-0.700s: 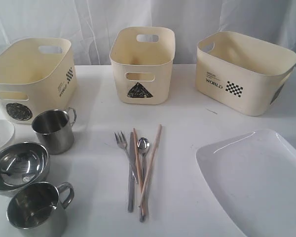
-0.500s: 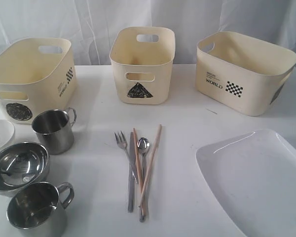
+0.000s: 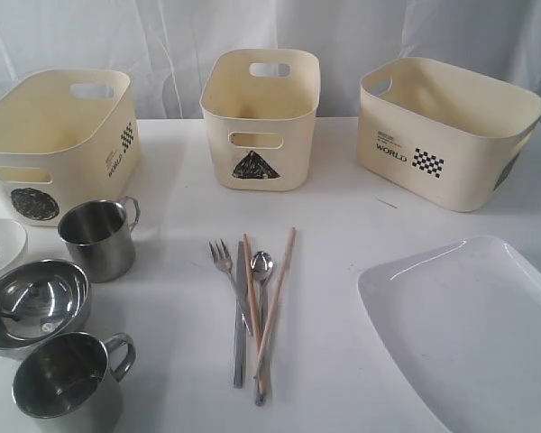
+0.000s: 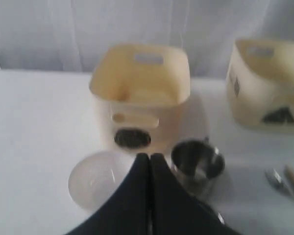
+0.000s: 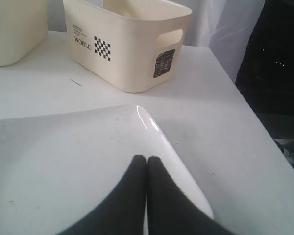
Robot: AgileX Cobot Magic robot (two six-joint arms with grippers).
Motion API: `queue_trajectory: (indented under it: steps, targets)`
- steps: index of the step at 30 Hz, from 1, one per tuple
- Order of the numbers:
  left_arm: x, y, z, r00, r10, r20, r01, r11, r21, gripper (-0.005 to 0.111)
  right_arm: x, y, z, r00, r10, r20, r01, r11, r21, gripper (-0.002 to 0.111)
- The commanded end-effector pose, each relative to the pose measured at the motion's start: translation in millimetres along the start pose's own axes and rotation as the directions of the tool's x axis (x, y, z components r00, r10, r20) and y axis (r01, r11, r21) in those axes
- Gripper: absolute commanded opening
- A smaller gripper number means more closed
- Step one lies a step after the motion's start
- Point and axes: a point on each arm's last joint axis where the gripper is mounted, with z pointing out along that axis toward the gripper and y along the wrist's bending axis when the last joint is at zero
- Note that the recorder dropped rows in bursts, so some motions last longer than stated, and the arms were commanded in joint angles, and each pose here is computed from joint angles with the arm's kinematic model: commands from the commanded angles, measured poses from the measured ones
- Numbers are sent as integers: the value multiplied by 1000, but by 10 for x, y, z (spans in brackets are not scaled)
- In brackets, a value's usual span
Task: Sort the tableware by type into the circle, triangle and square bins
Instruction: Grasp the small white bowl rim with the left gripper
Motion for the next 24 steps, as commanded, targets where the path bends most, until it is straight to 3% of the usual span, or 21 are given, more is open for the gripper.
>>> queue_trajectory:
  steps: [1, 4, 7, 8, 9, 10, 11, 12, 15, 16, 18, 20, 21, 22, 24]
  targets:
    - [-216, 57, 596, 864, 100, -494, -82, 995, 59, 0, 0, 1, -2, 1000, -6, 8, 6, 1000, -2, 0]
    - [-350, 101, 1017, 797, 124, -591, -87, 992, 90, 0, 0, 1, -2, 1000, -6, 8, 6, 1000, -2, 0]
    - [-371, 146, 1328, 778, 198, -597, -149, 980, 132, 2, 0, 1, -2, 1000, -6, 8, 6, 1000, -2, 0]
    - [-294, 174, 1500, 733, 283, -619, -208, 959, 192, 12, 0, 1, -2, 1000, -6, 8, 6, 1000, -2, 0]
    - [-246, 183, 1560, 712, 306, -632, -219, 952, 214, 18, 0, 1, -2, 1000, -6, 8, 6, 1000, -2, 0]
    - [-111, 202, 1681, 655, 328, -680, -213, 944, 251, 35, 0, 1, -2, 1000, -6, 8, 6, 1000, -2, 0]
    - [-62, 208, 1722, 636, 326, -699, -202, 945, 257, 42, 0, 1, -2, 1000, -6, 8, 6, 1000, -2, 0]
    - [31, 223, 1815, 610, 317, -726, -184, 948, 260, 56, 0, 1, -2, 1000, -6, 8, 6, 1000, -2, 0]
    - [160, 307, 1914, 532, 364, -765, -245, 930, 273, 60, 0, 1, -2, 1000, -6, 8, 6, 1000, -2, 0]
    - [195, 359, 1929, 504, 366, -782, -283, 926, 250, 59, 0, 1, -2, 1000, -6, 8, 6, 1000, -2, 0]
    - [196, 472, 1931, 518, 233, -823, -304, 949, 77, 57, 0, 1, -2, 1000, -6, 8, 6, 1000, -2, 0]
    - [169, 609, 1919, 585, 4, -811, -248, 953, -174, 56, 0, 1, -2, 1000, -6, 8, 6, 1000, -2, 0]
    - [153, 709, 1910, 627, -133, -768, -193, 928, -319, 56, 0, 1, -2, 1000, -6, 8, 6, 1000, -2, 0]
    - [157, 799, 1929, 656, -212, -724, -144, 907, -396, 56, 0, 1, -2, 1000, -6, 8, 6, 1000, -2, 0]
    - [179, 858, 1983, 675, -226, -702, -117, 907, -404, 56, 0, 1, -2, 1000, -6, 8, 6, 1000, -2, 0]
